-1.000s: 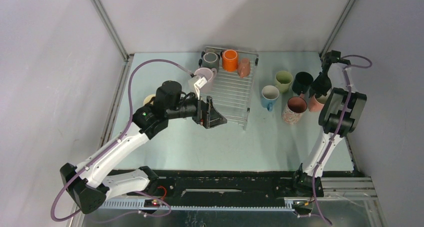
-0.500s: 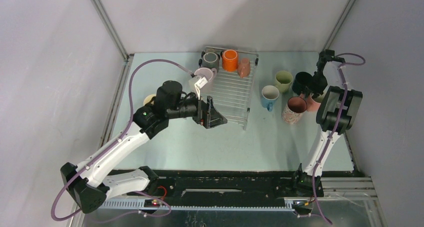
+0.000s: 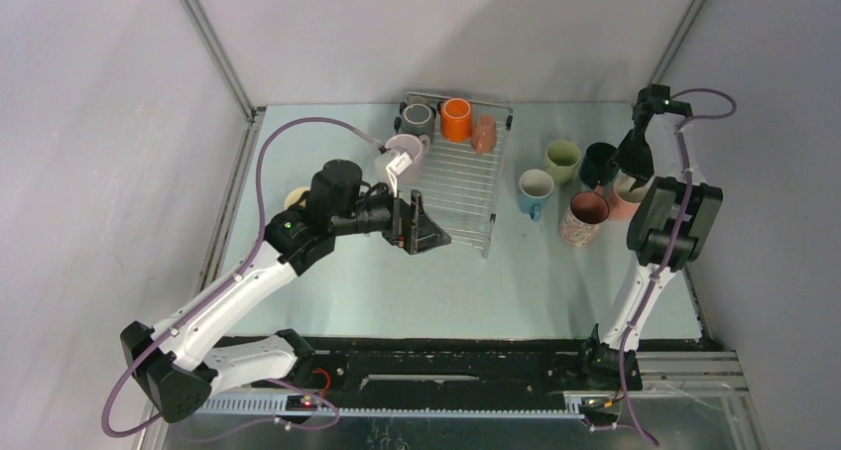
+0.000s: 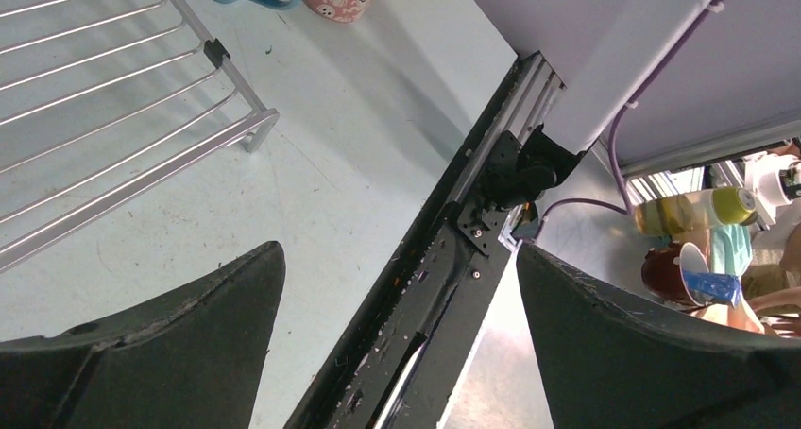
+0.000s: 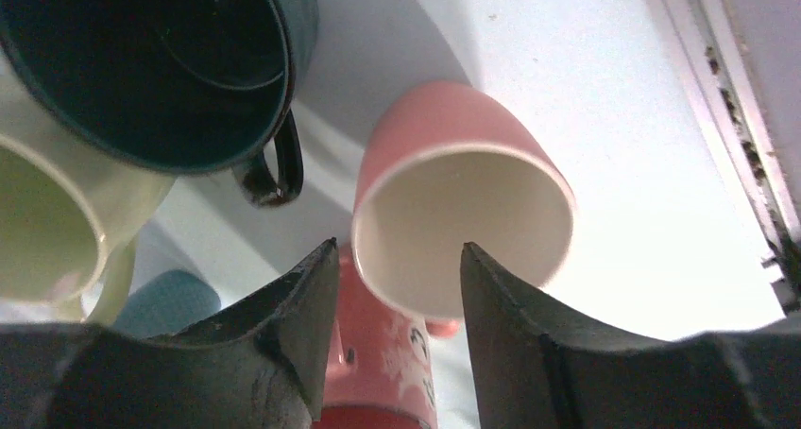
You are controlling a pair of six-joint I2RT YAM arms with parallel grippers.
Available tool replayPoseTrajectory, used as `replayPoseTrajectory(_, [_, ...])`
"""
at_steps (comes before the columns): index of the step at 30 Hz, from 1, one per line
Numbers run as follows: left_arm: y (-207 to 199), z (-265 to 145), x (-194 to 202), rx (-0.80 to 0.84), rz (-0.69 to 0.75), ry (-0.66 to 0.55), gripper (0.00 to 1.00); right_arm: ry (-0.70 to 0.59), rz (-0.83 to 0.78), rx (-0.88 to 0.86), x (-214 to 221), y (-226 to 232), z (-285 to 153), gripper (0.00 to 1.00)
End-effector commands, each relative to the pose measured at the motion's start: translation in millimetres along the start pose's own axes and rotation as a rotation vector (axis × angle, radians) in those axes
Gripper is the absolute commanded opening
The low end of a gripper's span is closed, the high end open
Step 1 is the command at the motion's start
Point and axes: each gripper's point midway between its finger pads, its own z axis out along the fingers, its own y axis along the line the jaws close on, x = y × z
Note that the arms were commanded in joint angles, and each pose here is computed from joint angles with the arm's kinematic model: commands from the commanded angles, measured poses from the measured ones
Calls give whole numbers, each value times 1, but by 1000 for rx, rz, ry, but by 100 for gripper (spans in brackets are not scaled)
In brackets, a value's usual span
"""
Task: Unload the cups from the dish rack
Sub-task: Place the cup at the center of the board, then unload the cup from the dish rack.
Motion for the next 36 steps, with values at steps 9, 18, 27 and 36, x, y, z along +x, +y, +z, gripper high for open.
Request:
replayPoseTrajectory(9, [18, -2, -29, -153, -13, -96, 100, -274, -41, -142, 5, 4, -135, 84])
replayPoseTrajectory(18, [59, 7, -70, -408, 14, -145, 100, -405, -205, -419, 62, 80, -200, 100])
replayPoseTrajectory(27, [104, 80, -130, -545, 87, -136, 100, -430, -291, -590, 114, 112, -231, 100])
replayPoseTrajectory(36, [169, 160, -184, -638, 117, -164, 96, -502, -294, -711, 150, 94, -290, 100])
